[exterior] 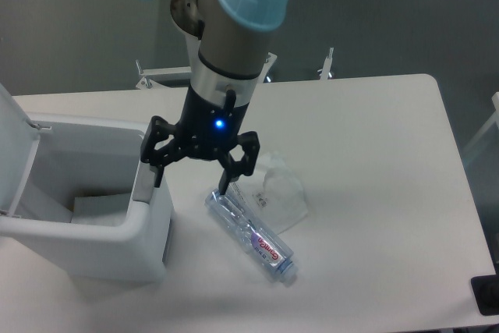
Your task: Open the trash can
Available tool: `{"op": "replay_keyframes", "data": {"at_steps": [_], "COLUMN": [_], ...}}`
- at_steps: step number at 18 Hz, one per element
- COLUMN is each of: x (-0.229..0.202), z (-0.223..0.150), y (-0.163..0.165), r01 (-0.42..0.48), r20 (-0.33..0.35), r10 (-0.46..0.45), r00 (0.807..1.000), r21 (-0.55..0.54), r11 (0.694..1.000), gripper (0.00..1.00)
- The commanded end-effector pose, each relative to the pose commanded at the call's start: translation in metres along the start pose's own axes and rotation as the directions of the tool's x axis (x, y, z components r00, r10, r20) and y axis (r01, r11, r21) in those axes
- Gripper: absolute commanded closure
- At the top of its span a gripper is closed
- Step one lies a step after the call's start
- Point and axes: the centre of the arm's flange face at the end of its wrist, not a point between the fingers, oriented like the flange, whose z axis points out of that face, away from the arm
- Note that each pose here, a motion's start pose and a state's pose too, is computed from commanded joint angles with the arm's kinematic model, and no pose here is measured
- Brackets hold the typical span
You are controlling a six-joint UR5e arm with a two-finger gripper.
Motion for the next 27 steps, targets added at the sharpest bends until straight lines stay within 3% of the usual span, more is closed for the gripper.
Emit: {"op": "replay_keyframes", "data": {"at_steps": [4, 5, 10, 15, 20, 23, 27], "x": [-0.056, -0.079, -0.172, -0.245, -0.285, -0.313, -0.332], "z": [-0.009, -0.006, 0.001, -0.003, 0.004, 0.001, 0.005], "y": [0.005, 0.015, 0.064, 0.104, 0.131, 0.147, 0.152], "r01": [-0.012, -0.025, -0.111, -0.191, -0.387, -0.377, -0.413], "r20": [0.055, 0.097, 0.278, 0.252, 0.155, 0.153, 0.133], "r10": [0.011, 0.026, 0.172, 0.275, 0.489, 0.51, 0.545], "r00": [0.998, 0.995, 0.945, 0.928, 0.858, 0.847, 0.828], "r21": [0.013, -0.016, -0.221, -0.313, -0.431, -0.504, -0.513], "r11": [1.0, 1.0, 0.969, 0.93, 0.815, 0.777, 0.753], "gripper": [0.0, 0.0, 0.0, 0.0, 0.0, 0.0, 0.0]}}
